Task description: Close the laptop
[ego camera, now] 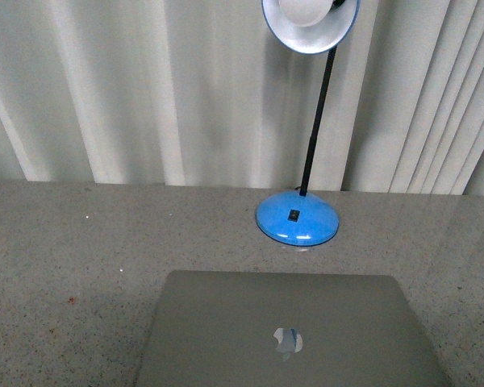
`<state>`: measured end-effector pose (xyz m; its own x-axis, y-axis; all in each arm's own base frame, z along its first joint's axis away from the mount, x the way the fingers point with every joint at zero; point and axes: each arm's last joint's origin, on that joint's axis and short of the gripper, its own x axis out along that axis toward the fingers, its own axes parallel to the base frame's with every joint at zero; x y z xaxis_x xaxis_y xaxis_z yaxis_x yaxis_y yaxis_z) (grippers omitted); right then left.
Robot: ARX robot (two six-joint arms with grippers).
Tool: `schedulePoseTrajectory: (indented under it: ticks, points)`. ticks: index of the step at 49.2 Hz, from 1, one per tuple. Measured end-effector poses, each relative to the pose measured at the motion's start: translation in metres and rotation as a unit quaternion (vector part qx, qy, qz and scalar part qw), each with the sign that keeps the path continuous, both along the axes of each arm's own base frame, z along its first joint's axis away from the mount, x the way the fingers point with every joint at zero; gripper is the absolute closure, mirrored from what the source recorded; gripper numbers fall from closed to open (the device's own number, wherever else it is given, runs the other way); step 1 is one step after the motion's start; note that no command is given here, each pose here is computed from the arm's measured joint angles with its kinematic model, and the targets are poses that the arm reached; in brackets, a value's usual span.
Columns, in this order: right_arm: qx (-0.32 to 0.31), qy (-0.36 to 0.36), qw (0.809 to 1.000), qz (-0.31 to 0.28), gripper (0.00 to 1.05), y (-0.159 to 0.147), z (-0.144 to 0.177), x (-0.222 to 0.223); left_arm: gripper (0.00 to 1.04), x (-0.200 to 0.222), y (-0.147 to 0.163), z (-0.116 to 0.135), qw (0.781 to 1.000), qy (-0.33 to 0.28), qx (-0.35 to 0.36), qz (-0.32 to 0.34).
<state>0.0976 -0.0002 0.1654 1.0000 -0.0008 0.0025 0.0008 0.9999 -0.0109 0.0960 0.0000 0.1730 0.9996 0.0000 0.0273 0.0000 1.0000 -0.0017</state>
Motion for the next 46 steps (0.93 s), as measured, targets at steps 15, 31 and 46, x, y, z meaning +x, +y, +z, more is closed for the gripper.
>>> schedulePoseTrajectory:
  ticks: [15,31,46]
  points:
    - [0.0,0.0,1.0,0.0,0.07,0.0,0.0,0.0,0.07,0.0,0.0,0.0,1.0,0.0,0.0,0.0]
    - [0.0,0.0,1.0,0.0,0.07,0.0,0.0,0.0,0.07,0.0,0.0,0.0,1.0,0.0,0.0,0.0]
    - [0.0,0.0,1.0,0.0,0.07,0.0,0.0,0.0,0.07,0.0,0.0,0.0,1.0,0.0,0.0,0.0]
